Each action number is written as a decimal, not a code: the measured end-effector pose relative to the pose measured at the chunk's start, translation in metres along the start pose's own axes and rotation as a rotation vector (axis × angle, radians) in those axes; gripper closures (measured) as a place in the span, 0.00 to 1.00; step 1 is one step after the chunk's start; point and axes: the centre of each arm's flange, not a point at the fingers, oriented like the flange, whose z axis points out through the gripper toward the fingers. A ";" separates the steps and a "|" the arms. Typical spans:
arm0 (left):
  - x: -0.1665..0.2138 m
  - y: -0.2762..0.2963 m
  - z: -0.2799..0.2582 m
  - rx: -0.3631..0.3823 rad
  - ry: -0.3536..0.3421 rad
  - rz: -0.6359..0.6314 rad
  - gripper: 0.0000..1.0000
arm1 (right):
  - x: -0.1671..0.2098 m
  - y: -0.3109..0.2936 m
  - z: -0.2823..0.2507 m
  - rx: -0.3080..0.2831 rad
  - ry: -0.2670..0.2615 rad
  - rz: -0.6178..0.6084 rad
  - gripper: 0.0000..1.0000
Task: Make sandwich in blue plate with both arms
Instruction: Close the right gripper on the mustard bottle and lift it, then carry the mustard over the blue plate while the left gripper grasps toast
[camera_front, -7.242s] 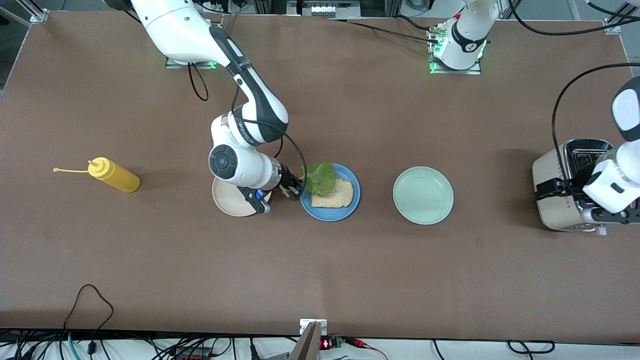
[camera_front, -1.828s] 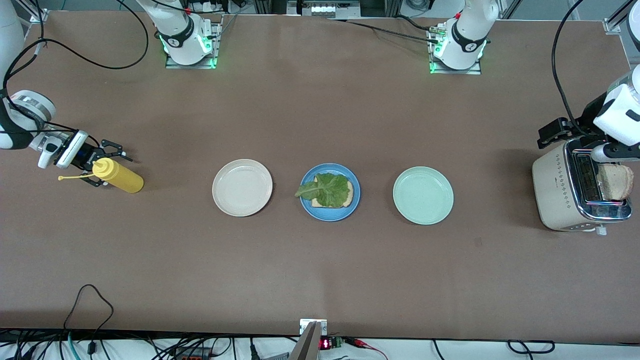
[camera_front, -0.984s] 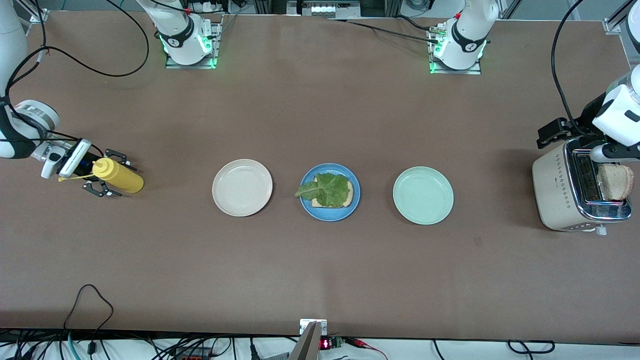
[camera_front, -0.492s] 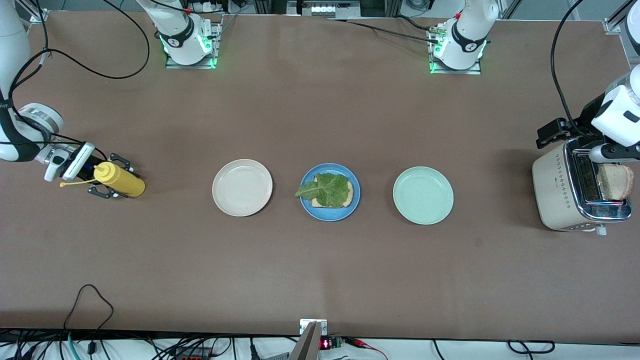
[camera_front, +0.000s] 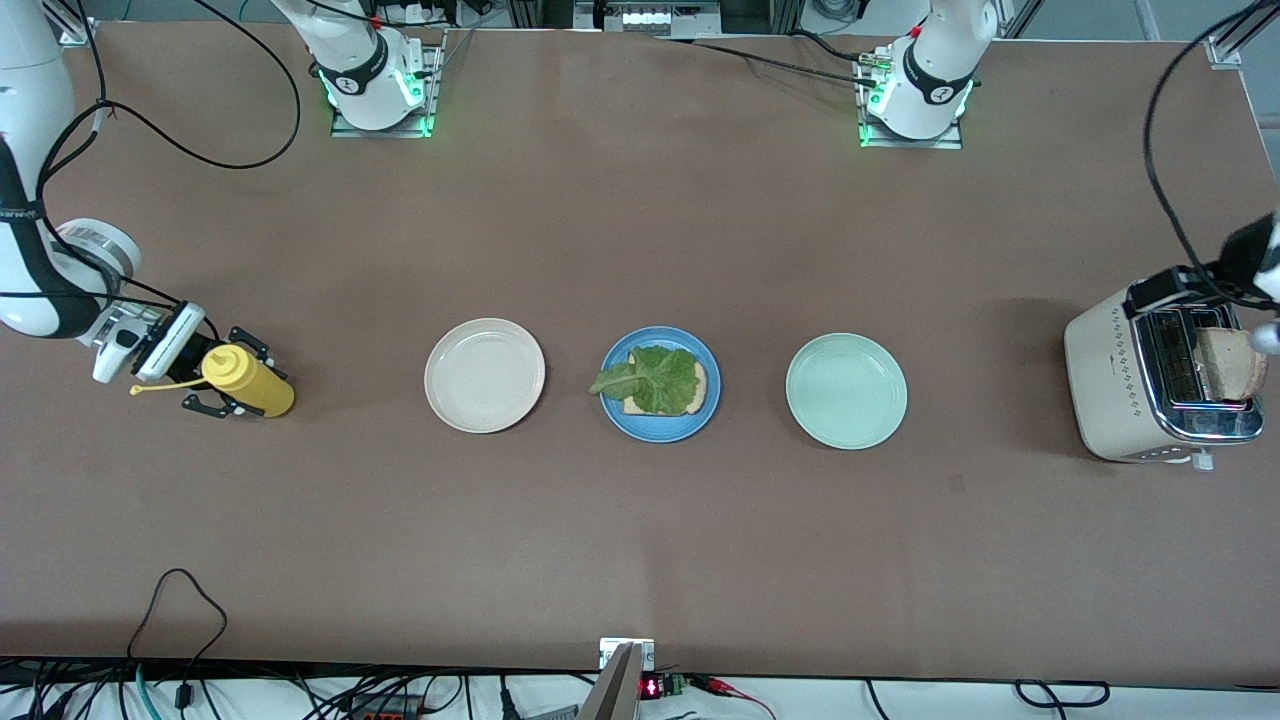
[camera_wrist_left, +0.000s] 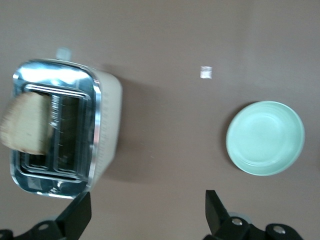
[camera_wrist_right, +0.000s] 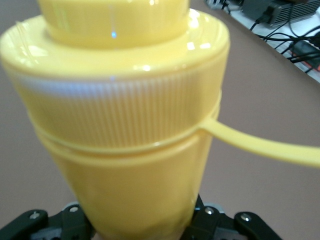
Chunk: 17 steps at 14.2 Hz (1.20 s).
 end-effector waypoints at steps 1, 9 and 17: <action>0.007 -0.026 0.004 -0.004 0.000 0.010 0.00 | 0.031 0.008 -0.001 0.012 -0.045 -0.007 0.34; 0.037 -0.191 0.092 -0.036 0.012 0.219 0.02 | 0.258 -0.002 0.015 0.061 -0.374 0.051 0.35; 0.043 -0.201 0.143 -0.087 -0.043 0.287 0.27 | 0.394 -0.099 0.112 -0.056 -0.722 0.125 0.35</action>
